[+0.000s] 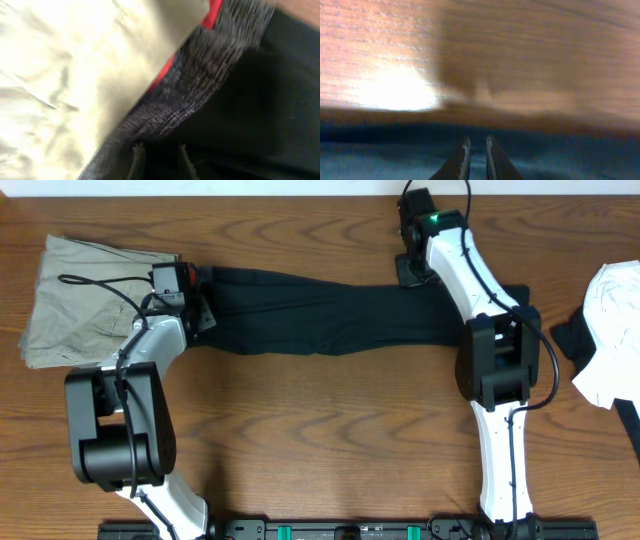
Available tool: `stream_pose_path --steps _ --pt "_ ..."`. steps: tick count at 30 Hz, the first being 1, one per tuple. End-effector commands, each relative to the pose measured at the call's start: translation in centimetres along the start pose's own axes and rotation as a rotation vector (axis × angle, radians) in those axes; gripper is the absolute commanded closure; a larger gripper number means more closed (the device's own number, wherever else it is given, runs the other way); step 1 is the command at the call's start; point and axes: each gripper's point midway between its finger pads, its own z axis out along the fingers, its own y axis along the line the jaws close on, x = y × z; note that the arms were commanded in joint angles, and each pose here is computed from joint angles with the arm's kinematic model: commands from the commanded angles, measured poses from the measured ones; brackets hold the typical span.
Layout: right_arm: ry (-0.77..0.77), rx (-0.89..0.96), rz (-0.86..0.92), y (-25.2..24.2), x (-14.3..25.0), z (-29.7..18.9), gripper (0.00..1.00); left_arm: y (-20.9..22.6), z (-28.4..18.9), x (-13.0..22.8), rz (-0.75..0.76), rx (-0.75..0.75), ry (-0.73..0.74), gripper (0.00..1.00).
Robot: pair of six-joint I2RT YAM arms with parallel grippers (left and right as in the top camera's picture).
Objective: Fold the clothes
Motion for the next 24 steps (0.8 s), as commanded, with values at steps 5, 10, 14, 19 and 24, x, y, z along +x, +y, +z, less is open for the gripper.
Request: stream_pose_path --steps 5,10,14,19,24 --pt "0.064 -0.063 0.042 -1.2 0.7 -2.5 0.99 1.1 -4.8 -4.4 -0.02 -0.023 -0.151 0.67" --pt "0.143 -0.281 -0.002 2.5 2.6 -3.3 0.99 -1.6 -6.3 -4.2 0.002 0.102 -0.137 0.68" --pt "0.164 -0.36 -0.029 4.3 3.1 -3.8 0.98 -5.5 -6.3 -2.3 0.052 0.242 -0.073 0.76" --pt "0.183 -0.359 -0.033 4.7 3.7 -3.3 0.96 -9.5 -5.3 1.2 0.139 0.285 0.005 0.77" --pt "0.264 -0.341 0.024 4.4 5.7 -1.5 0.99 -12.2 -4.1 3.0 0.194 0.316 0.025 0.77"
